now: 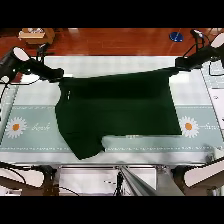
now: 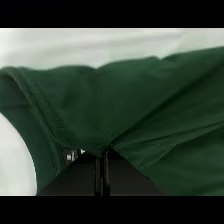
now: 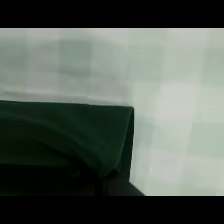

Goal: Fold the shirts.

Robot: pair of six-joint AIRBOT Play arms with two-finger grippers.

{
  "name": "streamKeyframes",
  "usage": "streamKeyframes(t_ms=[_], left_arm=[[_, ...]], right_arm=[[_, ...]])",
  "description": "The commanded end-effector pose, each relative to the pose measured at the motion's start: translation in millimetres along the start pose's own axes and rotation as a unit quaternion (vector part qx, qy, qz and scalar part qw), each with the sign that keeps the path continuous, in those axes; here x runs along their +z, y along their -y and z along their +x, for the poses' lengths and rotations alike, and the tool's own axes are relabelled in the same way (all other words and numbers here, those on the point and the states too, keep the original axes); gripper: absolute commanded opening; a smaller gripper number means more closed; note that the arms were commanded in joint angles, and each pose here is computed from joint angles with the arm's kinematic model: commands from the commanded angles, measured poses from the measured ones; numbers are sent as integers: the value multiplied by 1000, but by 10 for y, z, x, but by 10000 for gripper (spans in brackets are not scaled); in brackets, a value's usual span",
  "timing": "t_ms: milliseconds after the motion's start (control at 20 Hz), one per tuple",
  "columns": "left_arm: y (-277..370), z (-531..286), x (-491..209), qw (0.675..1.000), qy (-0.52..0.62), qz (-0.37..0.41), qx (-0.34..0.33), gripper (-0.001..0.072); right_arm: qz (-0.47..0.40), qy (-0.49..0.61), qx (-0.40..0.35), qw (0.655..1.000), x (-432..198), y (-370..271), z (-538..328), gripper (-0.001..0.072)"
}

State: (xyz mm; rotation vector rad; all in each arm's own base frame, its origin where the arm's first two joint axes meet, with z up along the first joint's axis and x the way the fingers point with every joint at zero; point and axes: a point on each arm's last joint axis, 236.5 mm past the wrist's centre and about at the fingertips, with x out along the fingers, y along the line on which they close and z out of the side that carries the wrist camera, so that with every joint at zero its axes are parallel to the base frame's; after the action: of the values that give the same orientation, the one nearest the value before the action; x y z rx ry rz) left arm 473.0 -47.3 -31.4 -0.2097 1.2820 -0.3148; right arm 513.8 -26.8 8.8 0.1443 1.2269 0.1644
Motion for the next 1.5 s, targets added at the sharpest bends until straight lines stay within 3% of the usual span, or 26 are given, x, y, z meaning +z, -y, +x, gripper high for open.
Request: streamKeyframes(t_ms=[0, 500, 550, 600, 700, 750, 1000, 1100, 1300, 1450], left_arm=[[7, 15, -234, 999, -51, -9, -3, 20], [144, 334, -434, 994, -103, -15, -13, 24], [121, 314, -437, 994, -104, -19, -13, 90], [111, 289, -443, 994, -105, -21, -13, 213], [93, 189, -437, 994, -105, -21, -14, 654], [67, 86, -448, 994, -110, -17, -14, 693], [-456, -834, -544, 995, -77, -61, 26, 690], [-617, -1065, -822, 993, -63, -99, 23, 690], [-363, -826, -1956, 967, -84, -230, -76, 689], [74, -562, -2400, 950, -59, -268, -145, 671]], right_arm=[[5, -47, 7, 999, -210, -50, 40, 31], [-1, -85, -7, 996, -354, 6, 312, 33], [0, -85, -2, 996, -351, -23, 312, 36], [2, -84, 6, 996, -350, -57, 313, 112], [-18, -94, 14, 995, -391, -89, 244, 388], [-16, -87, 15, 996, -356, -64, 143, 436], [43, -57, -101, 992, -488, 772, -905, 435], [99, -64, -101, 988, -806, 1020, -1101, 404], [167, -74, -35, 983, -1577, 946, -935, 398], [179, -69, 4, 981, -1967, 728, -671, 402]])
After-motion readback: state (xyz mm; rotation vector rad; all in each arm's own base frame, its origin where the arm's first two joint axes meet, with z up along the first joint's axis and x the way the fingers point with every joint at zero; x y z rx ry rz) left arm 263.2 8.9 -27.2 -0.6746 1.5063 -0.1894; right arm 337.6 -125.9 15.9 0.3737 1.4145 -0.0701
